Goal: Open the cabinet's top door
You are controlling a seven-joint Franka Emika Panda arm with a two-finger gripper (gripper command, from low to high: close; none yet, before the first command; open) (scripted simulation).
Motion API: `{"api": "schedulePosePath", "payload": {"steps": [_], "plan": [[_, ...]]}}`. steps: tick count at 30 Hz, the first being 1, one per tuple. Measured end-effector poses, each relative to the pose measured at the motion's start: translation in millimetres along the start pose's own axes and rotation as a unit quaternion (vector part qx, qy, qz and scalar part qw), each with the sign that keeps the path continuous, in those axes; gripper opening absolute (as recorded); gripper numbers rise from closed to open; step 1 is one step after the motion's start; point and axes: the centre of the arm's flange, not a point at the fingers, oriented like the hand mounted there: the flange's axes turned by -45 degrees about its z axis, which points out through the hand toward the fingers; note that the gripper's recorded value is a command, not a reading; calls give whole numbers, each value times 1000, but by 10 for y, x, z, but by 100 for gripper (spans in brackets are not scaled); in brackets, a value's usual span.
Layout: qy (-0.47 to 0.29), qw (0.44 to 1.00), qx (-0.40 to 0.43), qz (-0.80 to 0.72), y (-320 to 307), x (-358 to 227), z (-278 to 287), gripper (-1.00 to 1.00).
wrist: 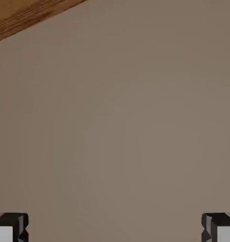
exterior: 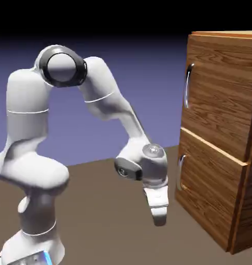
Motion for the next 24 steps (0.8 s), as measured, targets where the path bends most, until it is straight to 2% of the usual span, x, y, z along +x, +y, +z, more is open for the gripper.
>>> {"api": "schedulePosePath", "payload": {"steps": [5, 11, 17, 24], "plan": [[23, 998, -41, 32, 278, 24, 31, 0], [102, 991, -79, 46, 439, 185, -238, 0], [228, 969, -91, 28, 298, 424, -799, 0], [411, 909, -57, -36, -313, 583, -1743, 0]]}}
